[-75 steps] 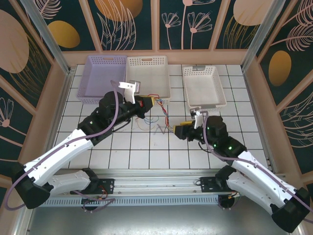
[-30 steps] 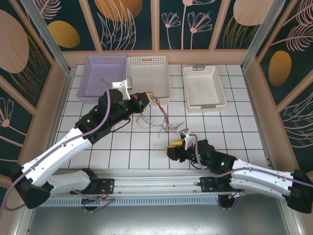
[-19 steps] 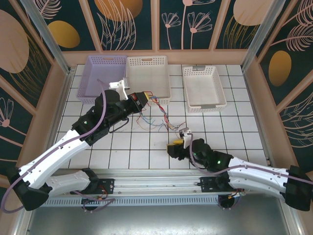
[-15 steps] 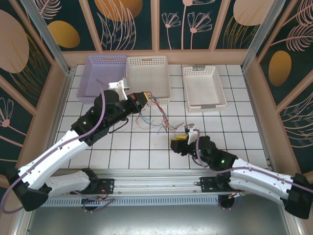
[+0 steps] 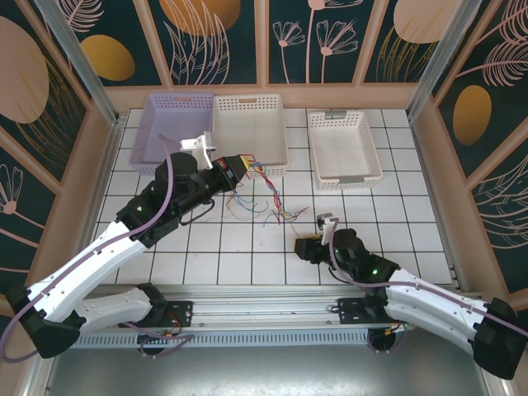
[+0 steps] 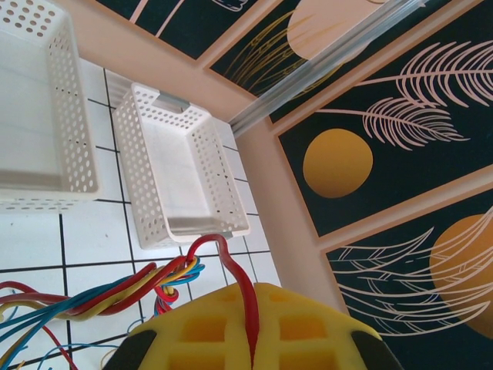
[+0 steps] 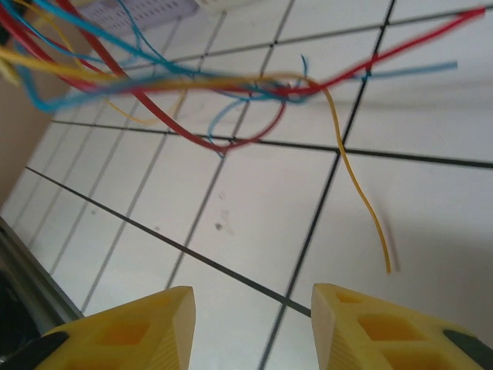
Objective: Untangle the cables
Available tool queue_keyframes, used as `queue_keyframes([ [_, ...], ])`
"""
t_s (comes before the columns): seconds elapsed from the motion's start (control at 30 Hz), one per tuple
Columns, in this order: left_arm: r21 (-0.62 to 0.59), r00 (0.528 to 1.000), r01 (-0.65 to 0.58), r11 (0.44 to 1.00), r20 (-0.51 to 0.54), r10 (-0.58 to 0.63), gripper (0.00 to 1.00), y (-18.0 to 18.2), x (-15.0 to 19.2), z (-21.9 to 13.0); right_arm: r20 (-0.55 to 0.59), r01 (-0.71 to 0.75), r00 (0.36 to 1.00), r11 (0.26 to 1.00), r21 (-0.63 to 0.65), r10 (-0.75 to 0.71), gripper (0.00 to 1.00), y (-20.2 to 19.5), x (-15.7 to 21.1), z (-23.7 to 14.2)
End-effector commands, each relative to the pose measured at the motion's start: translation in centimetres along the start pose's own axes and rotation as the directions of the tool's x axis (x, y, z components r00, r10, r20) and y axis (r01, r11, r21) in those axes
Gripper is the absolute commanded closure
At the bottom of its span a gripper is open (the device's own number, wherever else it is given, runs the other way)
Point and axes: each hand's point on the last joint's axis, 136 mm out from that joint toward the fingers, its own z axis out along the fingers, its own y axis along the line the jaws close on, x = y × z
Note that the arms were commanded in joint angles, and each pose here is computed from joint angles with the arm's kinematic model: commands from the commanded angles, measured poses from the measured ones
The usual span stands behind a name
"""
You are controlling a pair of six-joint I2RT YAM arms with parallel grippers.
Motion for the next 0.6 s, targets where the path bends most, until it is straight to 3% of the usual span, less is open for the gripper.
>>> queue_keyframes([
  [0.0,0.066,0.999,0.021,0.998,0.038,-0.024,1.0,-2.2,-1.6,-1.2,0.025,-0.001,1.0,1.0,-0.001,0.001,0.56,-0.2,-0.2,0.5],
  [0.37,0.102,0.998,0.055,0.993,0.017,-0.057,1.0,-2.8,-1.3,-1.3,0.18,0.057,0.981,0.997,0.056,-0.066,0.52,-0.7,-3.4,1.7],
  [0.57,0.113,0.998,0.062,0.992,0.015,-0.065,1.0,-3.2,-1.5,-1.5,0.161,0.08,0.983,0.995,0.067,-0.09,0.51,-0.7,-3.9,3.3],
])
